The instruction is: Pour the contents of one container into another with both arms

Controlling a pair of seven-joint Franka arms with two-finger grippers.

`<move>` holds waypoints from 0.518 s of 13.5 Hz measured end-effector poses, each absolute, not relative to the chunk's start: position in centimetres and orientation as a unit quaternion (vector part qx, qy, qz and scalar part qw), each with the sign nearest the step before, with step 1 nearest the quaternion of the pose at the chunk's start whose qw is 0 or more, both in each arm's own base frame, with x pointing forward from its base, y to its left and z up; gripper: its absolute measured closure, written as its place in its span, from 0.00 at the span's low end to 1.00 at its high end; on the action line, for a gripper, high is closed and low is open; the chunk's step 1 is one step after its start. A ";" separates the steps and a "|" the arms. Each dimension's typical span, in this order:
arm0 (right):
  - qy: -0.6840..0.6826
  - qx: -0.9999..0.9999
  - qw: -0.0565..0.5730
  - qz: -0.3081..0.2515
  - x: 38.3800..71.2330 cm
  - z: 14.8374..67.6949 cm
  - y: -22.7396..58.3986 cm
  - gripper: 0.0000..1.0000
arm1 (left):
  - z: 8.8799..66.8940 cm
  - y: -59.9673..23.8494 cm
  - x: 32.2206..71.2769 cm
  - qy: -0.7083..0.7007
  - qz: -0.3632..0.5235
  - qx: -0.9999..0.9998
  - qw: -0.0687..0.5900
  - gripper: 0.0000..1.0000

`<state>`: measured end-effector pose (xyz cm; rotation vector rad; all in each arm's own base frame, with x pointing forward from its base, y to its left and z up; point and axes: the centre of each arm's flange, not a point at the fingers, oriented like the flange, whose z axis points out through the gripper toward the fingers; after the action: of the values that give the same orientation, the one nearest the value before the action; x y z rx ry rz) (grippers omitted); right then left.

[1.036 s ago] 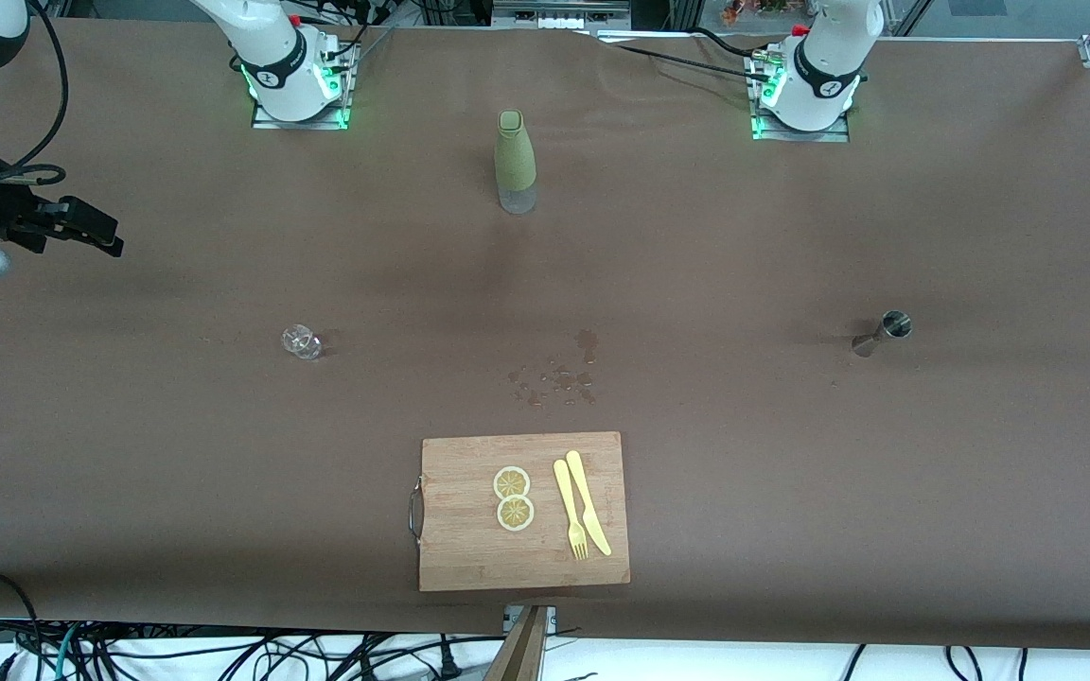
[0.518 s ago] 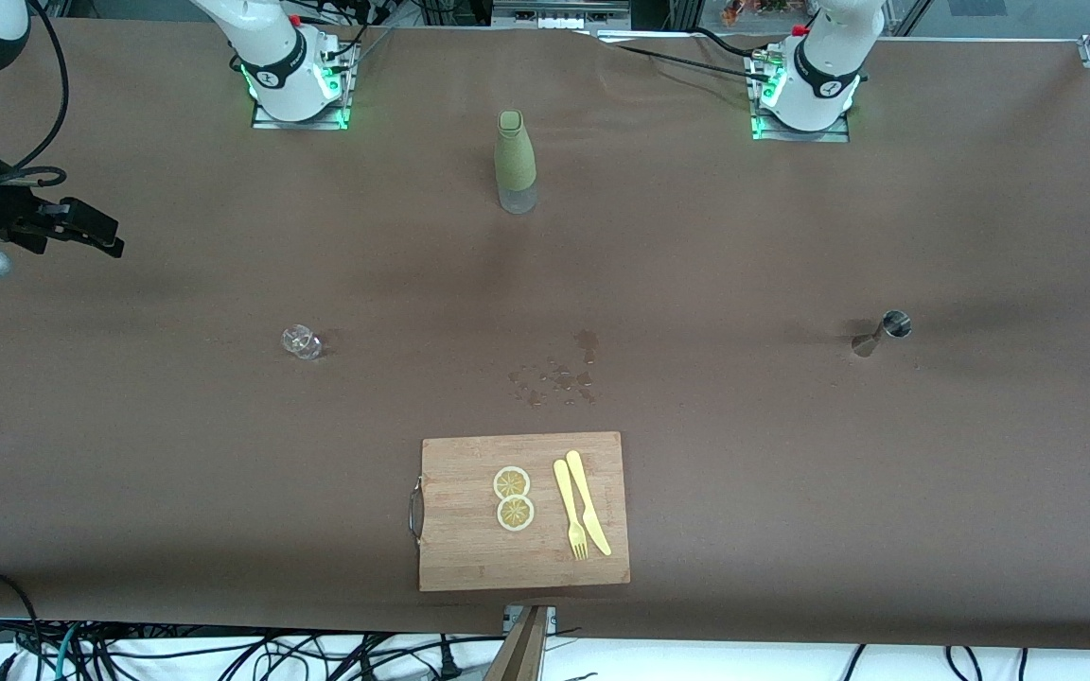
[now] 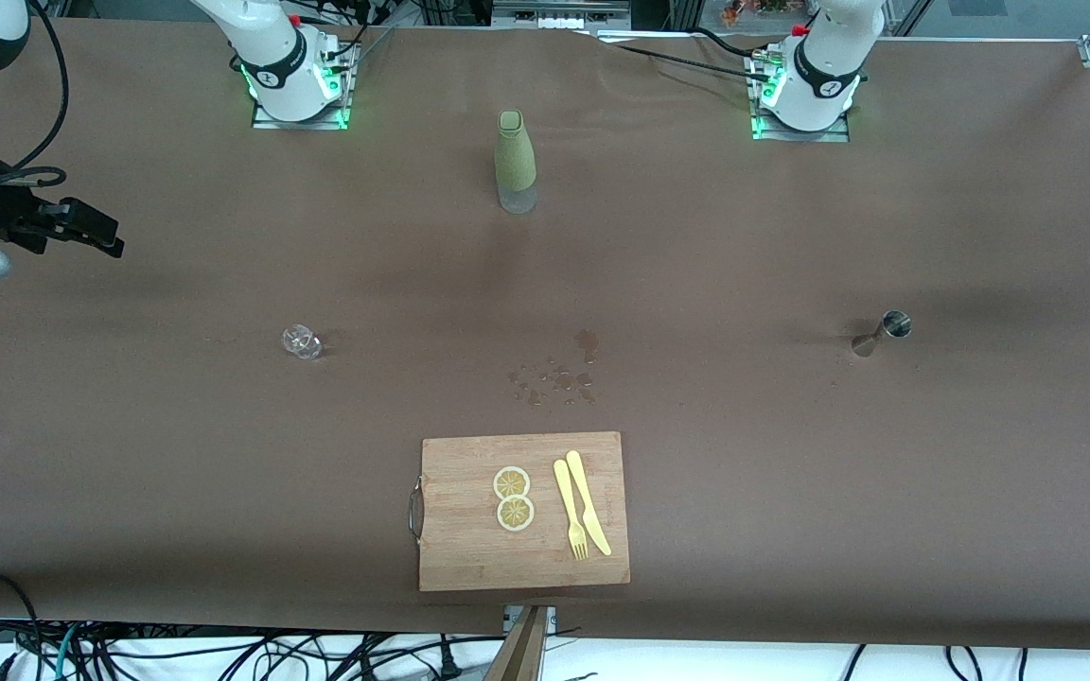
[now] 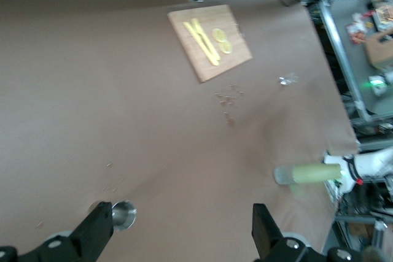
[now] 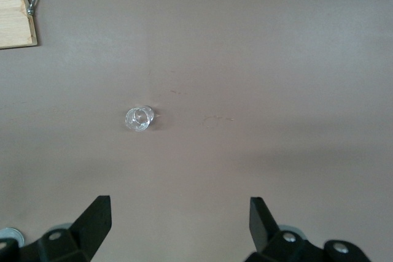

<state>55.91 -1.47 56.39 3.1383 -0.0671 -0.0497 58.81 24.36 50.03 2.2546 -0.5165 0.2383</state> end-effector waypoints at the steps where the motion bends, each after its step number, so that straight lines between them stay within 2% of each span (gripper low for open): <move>1: -0.021 1.000 0.001 -0.016 55.9 56.4 -1.5 0.00 | 48.8 24.5 58.8 -0.216 0.102 0.880 0.410 0.00; 7: 0.018 0.999 0.000 -0.047 55.9 55.0 -1.3 0.00 | 43.5 29.1 55.0 -0.272 0.160 0.832 0.456 0.00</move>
<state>55.85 -1.29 55.00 3.1379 0.0552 -0.1472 55.04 29.11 43.48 2.0526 -0.6704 0.3950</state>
